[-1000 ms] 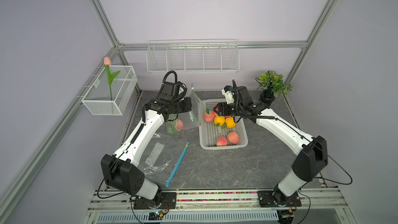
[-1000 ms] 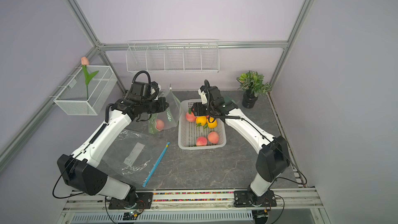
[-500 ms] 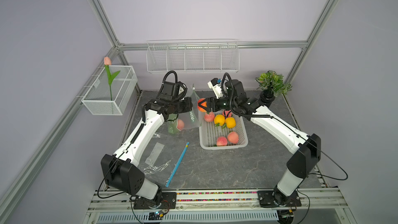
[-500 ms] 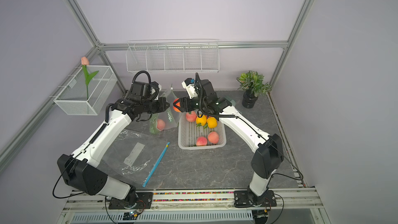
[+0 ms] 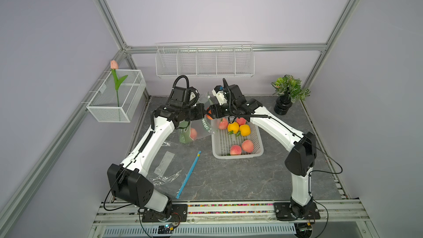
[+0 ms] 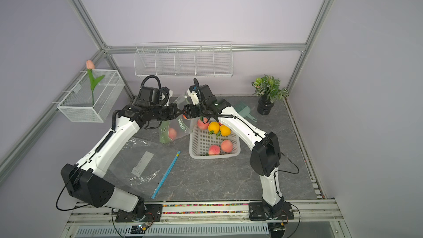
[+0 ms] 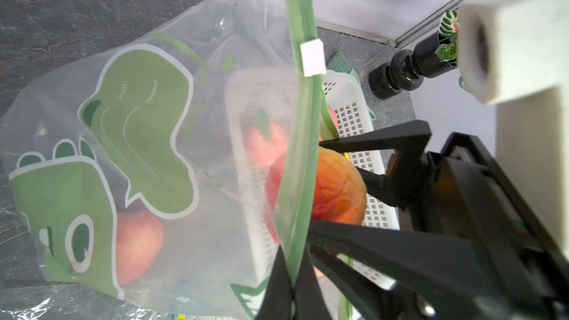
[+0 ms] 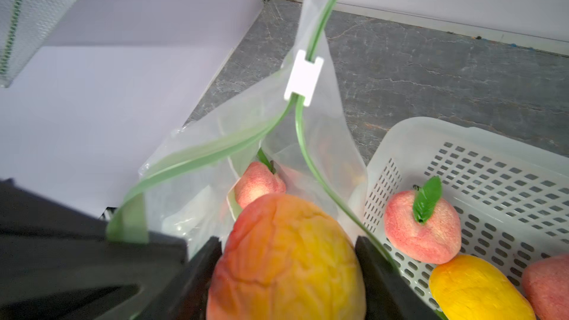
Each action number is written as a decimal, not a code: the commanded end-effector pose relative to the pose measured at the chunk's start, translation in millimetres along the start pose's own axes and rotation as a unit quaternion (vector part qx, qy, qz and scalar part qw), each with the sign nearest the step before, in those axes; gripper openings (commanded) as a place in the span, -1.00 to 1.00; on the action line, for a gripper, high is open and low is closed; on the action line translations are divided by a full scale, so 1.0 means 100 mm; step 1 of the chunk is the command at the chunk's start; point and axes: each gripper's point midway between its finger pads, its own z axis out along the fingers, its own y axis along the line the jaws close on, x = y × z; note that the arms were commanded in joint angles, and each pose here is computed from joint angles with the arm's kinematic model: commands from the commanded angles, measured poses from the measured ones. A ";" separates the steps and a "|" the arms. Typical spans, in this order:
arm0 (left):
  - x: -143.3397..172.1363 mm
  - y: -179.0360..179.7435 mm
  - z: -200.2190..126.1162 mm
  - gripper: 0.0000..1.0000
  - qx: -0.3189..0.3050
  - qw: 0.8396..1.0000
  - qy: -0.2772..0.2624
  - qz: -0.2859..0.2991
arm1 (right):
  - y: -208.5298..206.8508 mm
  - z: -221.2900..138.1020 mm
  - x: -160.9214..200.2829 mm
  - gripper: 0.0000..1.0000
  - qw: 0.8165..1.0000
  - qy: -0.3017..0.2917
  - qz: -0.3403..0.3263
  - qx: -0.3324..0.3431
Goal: Place the peach in a zip-top bag and seal the zipper
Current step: Place the peach in the zipper food storage bag.
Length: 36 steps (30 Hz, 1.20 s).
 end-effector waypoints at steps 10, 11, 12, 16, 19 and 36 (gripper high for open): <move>-0.08 -0.06 -0.11 -1.00 0.004 1.000 -0.014 0.011 | -0.02 -0.02 0.01 0.72 0.999 0.010 -0.014 0.027; -0.08 -0.05 -0.11 -1.00 0.002 1.000 -0.014 0.012 | -0.01 -0.03 0.00 0.73 1.000 0.009 -0.015 0.023; -0.08 -0.04 -0.10 -1.00 0.000 1.000 -0.013 0.011 | 0.01 -0.04 0.00 0.75 1.000 0.008 -0.016 0.018; -0.08 -0.02 -0.11 -1.00 -0.006 1.000 -0.014 0.013 | 0.06 -0.09 -0.05 0.77 1.000 -0.005 -0.019 0.006; -0.07 0.00 -0.11 -1.00 -0.012 1.000 -0.014 0.013 | 0.09 -0.15 -0.09 0.77 1.000 -0.019 -0.023 0.000; -0.08 0.05 -0.18 -1.00 -0.031 0.999 -0.024 0.019 | -0.81 -0.88 0.07 0.79 0.966 -0.140 0.012 0.215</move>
